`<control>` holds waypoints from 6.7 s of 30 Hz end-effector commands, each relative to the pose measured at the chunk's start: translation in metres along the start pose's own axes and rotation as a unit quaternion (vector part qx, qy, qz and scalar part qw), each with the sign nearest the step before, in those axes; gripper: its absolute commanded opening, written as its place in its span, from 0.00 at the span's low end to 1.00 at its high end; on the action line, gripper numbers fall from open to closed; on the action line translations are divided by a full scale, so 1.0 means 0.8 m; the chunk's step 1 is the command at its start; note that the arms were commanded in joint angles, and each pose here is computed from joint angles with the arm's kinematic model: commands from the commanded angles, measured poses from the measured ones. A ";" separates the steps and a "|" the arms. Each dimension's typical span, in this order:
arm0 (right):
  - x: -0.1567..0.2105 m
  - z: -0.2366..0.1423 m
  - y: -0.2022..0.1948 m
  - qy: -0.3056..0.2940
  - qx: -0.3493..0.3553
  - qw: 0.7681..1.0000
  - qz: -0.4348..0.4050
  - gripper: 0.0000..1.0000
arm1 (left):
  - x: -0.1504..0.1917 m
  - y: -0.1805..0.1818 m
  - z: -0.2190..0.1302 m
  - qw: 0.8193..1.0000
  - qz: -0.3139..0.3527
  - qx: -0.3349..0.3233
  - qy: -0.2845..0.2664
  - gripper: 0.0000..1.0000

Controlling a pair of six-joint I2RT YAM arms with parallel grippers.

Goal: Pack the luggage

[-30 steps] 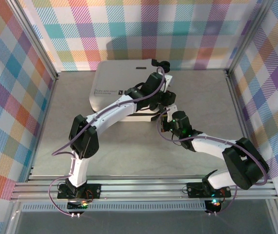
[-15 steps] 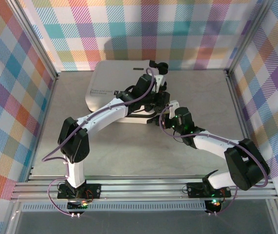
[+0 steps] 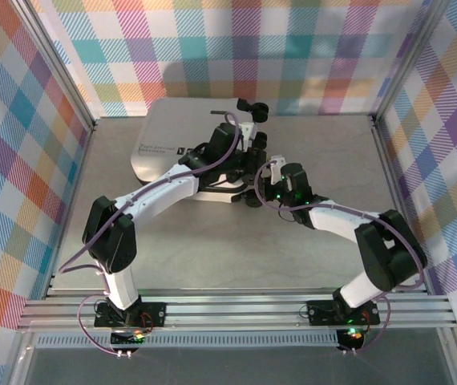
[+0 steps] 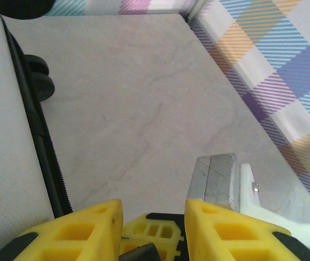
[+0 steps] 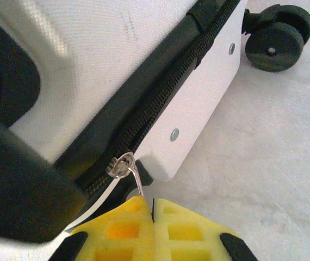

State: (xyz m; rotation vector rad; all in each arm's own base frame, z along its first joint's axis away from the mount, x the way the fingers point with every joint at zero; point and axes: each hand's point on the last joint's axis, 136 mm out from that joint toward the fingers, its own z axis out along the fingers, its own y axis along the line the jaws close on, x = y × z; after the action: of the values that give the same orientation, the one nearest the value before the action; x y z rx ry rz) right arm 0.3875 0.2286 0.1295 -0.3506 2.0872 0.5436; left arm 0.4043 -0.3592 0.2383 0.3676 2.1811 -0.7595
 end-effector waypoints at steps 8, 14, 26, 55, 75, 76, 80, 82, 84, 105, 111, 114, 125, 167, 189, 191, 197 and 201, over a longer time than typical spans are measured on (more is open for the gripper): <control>-0.052 0.023 -0.132 -0.030 0.155 0.985 0.064 0.00 | 0.149 0.139 -0.034 0.964 -0.042 -0.180 0.191 0.35; -0.061 0.023 -0.134 -0.036 0.154 0.985 0.067 0.00 | 0.167 0.146 -0.038 0.960 -0.042 -0.188 0.204 0.34; -0.017 -0.038 -0.103 -0.039 0.117 0.990 0.075 0.00 | 0.185 0.161 -0.084 0.954 -0.044 -0.217 0.203 0.33; -0.011 0.010 0.092 -0.011 -0.201 0.976 -0.077 0.42 | 0.115 0.126 -0.172 0.973 -0.019 -0.195 0.119 0.34; 0.024 0.067 0.135 0.053 -0.241 0.967 -0.062 0.47 | 0.110 0.114 -0.173 0.973 -0.011 -0.200 0.114 0.34; 0.024 0.069 0.136 0.054 -0.243 0.966 -0.062 0.47 | 0.111 0.114 -0.173 0.973 -0.011 -0.200 0.115 0.34; 0.025 0.073 0.141 0.055 -0.246 0.966 -0.062 0.47 | 0.111 0.113 -0.174 0.973 -0.011 -0.198 0.113 0.34; 0.025 0.076 0.142 0.056 -0.247 0.965 -0.062 0.47 | 0.112 0.114 -0.174 0.973 -0.011 -0.199 0.114 0.34; 0.024 0.079 0.142 0.059 -0.245 0.966 -0.062 0.47 | 0.113 0.114 -0.173 0.973 -0.011 -0.199 0.115 0.34; 0.016 0.100 0.147 0.051 -0.224 0.971 -0.070 0.23 | 0.118 0.109 -0.174 0.976 -0.017 -0.186 0.114 0.34; 0.010 0.095 0.139 0.035 -0.204 0.976 -0.073 0.00 | 0.120 0.111 -0.175 0.975 -0.017 -0.188 0.115 0.34; 0.005 0.094 0.129 0.026 -0.184 0.980 -0.076 0.00 | 0.122 0.113 -0.176 0.974 -0.016 -0.193 0.116 0.34; 0.000 0.090 0.109 0.031 -0.170 0.983 -0.066 0.00 | 0.105 0.095 -0.202 0.981 -0.015 -0.171 0.086 0.45; 0.034 0.013 0.196 0.016 -0.270 0.956 -0.114 0.00 | 0.112 0.076 -0.200 0.928 -0.244 -0.272 -0.073 0.96; 0.043 -0.007 0.201 0.005 -0.290 0.949 -0.121 0.00 | 0.143 0.088 -0.182 0.908 -0.273 -0.315 -0.032 0.66; 0.043 -0.007 0.202 0.003 -0.290 0.949 -0.123 0.00 | 0.146 0.092 -0.184 0.907 -0.270 -0.321 -0.032 0.55; 0.043 -0.001 0.198 0.008 -0.279 0.953 -0.120 0.00 | 0.153 0.104 -0.187 0.904 -0.255 -0.343 -0.032 0.26; 0.042 0.006 0.187 0.015 -0.261 0.959 -0.113 0.00 | 0.165 0.113 -0.184 0.902 -0.245 -0.356 -0.018 0.20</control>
State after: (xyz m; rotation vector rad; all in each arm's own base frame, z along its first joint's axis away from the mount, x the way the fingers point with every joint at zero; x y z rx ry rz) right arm 0.3138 0.3497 0.1165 -0.8468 1.9399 0.9018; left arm 0.2848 -0.2054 0.2128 -0.7648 2.2420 -0.3639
